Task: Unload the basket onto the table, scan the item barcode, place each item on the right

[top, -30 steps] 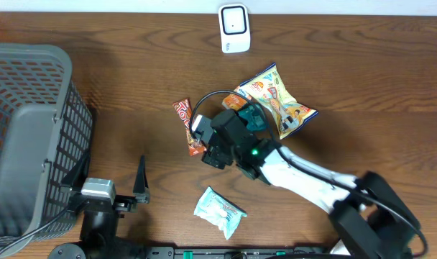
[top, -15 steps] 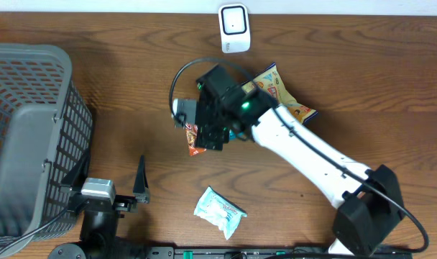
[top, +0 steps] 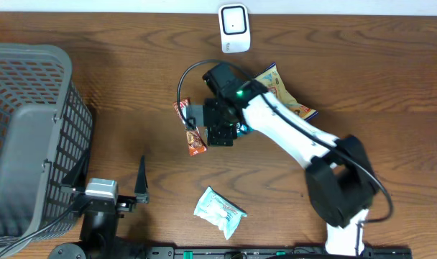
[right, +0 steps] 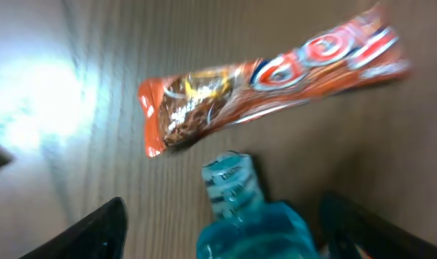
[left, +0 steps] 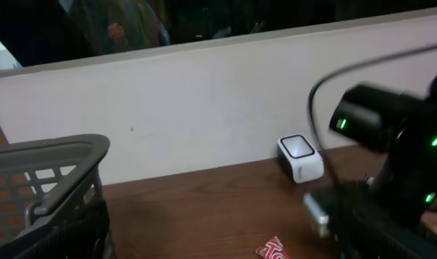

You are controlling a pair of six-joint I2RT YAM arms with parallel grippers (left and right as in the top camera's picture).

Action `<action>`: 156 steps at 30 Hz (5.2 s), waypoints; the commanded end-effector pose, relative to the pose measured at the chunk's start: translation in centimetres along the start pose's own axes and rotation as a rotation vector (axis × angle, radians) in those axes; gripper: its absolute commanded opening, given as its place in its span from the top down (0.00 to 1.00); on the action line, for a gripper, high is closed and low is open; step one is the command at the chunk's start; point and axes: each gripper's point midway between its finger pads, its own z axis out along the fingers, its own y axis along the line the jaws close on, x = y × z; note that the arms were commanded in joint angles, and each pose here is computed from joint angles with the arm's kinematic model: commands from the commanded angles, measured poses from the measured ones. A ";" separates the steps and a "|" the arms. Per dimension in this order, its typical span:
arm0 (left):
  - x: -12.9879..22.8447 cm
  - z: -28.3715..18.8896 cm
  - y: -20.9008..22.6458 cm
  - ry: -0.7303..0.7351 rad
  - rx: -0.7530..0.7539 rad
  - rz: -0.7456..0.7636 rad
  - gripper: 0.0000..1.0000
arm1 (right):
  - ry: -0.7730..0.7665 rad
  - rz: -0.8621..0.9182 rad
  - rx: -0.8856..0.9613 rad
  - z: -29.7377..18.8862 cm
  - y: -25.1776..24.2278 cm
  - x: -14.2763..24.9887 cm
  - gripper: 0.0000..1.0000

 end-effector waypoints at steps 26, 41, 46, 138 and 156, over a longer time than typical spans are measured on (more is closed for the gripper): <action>0.1 -0.1 0.1 0.004 -0.008 0.034 0.00 | 0.100 -0.018 -0.096 6.8 0.8 3.7 0.76; 0.1 -0.1 0.2 0.004 -0.008 0.034 0.00 | 0.050 0.045 0.032 3.3 -2.0 1.0 0.86; 0.1 -0.1 0.2 0.003 -0.008 0.034 0.00 | -0.064 0.108 0.080 -0.1 -3.4 -2.4 0.87; -0.1 -0.1 0.2 -0.005 -0.010 0.033 0.00 | -0.348 0.317 0.190 -6.3 -8.5 -8.8 0.39; -0.4 -0.1 0.2 -0.016 -0.011 0.031 0.00 | -0.383 1.033 0.384 -13.5 -10.5 -6.7 0.01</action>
